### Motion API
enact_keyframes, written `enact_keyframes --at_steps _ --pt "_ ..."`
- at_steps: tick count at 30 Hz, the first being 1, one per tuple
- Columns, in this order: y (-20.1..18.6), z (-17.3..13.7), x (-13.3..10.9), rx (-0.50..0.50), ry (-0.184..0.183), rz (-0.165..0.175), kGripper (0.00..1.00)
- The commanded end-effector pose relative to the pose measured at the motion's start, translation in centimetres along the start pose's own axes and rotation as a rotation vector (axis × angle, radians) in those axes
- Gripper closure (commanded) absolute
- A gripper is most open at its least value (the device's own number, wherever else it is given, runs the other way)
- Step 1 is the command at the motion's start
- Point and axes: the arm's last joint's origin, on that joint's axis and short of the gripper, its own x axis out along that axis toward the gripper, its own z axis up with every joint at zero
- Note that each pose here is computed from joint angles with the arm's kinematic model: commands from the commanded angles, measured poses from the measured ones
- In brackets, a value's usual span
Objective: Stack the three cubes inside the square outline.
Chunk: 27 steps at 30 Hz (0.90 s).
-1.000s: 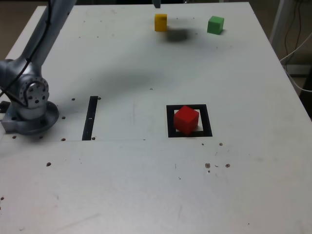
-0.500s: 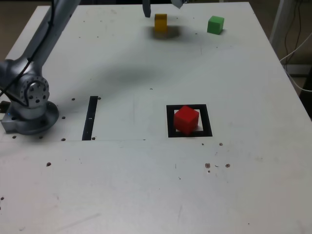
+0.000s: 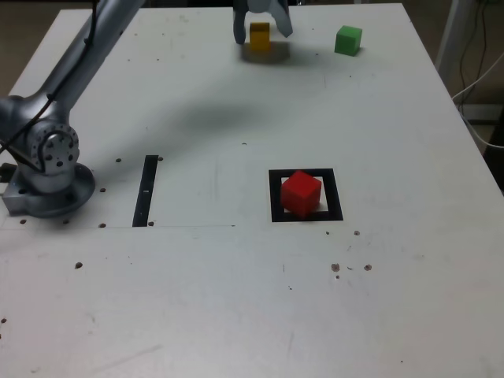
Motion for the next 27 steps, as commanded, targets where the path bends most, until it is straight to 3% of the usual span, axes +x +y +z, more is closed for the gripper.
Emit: enact_keyframes --at_steps 1,7,14,27 --pt "0.0 0.1 0.3 0.002 0.015 -0.004 0.18" --pt "0.0 0.6 0.7 0.004 0.015 0.001 0.22" --pt "0.1 1.0 -0.2 -0.003 -0.019 0.036 0.49" --pt "0.1 1.6 1.2 -0.002 -0.006 -0.002 0.61"
